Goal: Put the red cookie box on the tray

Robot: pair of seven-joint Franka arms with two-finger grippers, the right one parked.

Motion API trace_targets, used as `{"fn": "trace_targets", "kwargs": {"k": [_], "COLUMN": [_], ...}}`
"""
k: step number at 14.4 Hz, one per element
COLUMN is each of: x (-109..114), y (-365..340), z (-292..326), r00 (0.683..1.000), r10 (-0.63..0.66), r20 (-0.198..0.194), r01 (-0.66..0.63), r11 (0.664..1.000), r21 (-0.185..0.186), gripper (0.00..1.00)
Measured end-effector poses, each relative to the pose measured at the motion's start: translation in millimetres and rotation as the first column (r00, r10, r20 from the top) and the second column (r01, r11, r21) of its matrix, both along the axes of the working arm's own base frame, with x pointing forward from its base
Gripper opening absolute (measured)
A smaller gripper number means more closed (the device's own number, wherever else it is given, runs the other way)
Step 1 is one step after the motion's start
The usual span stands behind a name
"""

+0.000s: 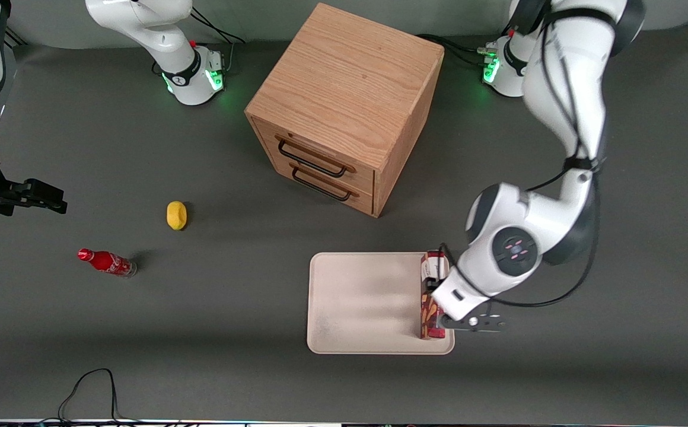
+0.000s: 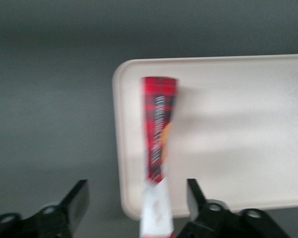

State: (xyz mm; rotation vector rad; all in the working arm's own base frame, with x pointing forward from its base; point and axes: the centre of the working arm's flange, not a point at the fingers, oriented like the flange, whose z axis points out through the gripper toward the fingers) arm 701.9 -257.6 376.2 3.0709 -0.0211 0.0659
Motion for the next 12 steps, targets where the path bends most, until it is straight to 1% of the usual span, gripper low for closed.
{"fn": "trace_targets", "kwargs": {"k": [1, 4, 5, 7, 9, 12], "x": [-6.8, -41.9, -54.9, -81.9, -109.7, -153.6], "y": [28.3, 115.0, 137.0, 177.9, 212.1, 238.0], "z": [25.0, 99.3, 121.6, 157.8, 178.7, 204.3], "r00": [1.000, 0.995, 0.994, 0.994, 0.996, 0.998], "r10": [0.022, 0.051, 0.057, 0.057, 0.033, 0.022], "r20": [-0.012, -0.087, -0.099, -0.094, -0.081, -0.060], "r01": [-0.022, -0.048, -0.052, -0.052, -0.029, -0.019], "r11": [1.000, 0.998, 0.998, 0.997, 0.998, 0.999], "r21": [0.009, 0.039, 0.047, 0.054, 0.052, 0.051], "gripper": [1.00, 1.00, 1.00, 1.00, 1.00, 1.00]}}
